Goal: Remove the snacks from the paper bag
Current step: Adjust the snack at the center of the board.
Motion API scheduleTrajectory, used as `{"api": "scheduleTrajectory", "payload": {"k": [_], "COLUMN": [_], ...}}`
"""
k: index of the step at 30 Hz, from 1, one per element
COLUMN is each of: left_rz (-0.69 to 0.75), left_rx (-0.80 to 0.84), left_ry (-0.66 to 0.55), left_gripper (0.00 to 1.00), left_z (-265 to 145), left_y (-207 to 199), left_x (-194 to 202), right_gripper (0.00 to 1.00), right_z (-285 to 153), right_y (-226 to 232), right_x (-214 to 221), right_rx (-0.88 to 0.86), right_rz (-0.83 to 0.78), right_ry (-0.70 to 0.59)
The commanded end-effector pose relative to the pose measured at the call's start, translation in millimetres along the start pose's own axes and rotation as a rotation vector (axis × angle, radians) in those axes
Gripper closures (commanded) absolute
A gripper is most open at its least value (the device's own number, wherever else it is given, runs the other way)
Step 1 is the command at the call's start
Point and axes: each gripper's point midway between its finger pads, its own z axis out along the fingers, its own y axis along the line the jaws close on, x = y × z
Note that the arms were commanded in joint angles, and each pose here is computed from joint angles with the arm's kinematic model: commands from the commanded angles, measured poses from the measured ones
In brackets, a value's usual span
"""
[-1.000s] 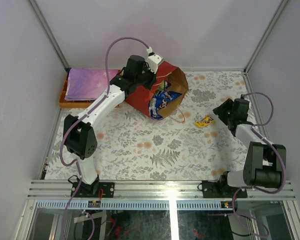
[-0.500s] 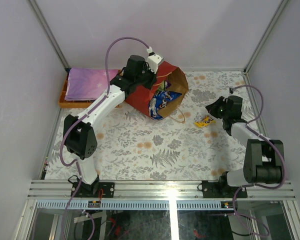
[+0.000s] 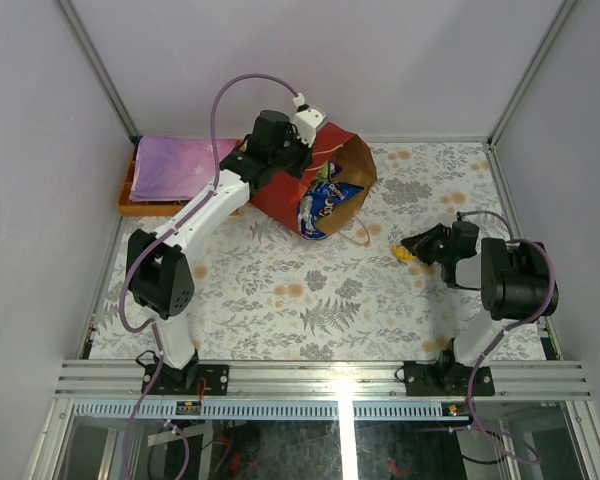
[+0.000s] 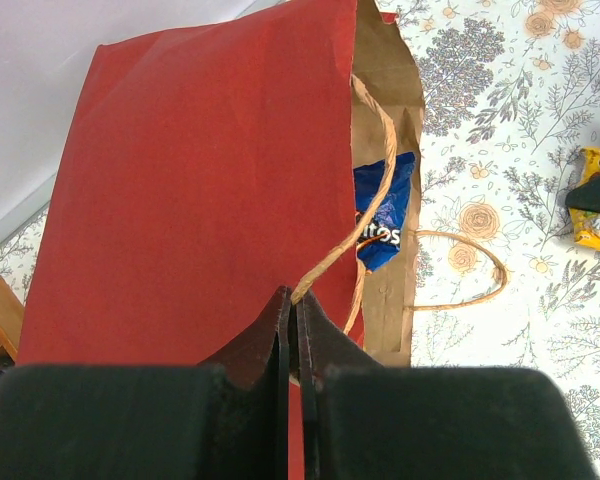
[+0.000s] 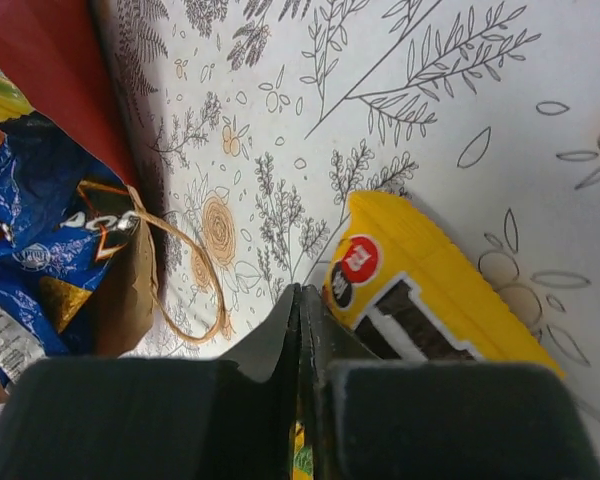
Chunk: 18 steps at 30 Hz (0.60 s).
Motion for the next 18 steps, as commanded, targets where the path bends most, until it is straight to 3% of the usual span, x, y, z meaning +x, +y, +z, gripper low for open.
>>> {"api": "scheduleTrajectory", "payload": {"k": [1,9,18], "left_rz": [0.027,0.017,0.006], "left_rx": [-0.026,-0.012,0.005], "left_ry": [-0.06,-0.071,-0.081], "left_gripper": [1.0,1.0,1.0], "left_z": [-11,-12,-12], "left_y": [3,0,-3], "left_x": [-21,-24,-27], "right_gripper": [1.0,1.0,1.0], "right_z": [-17,-55,-49], "right_y": [18,68,45], "right_x": [-24,-48,4], "right_rx": [0.013,-0.086,-0.14], "right_rz": [-0.082,-0.203,-0.136], "right_ry": [-0.087,-0.209,-0.079]}}
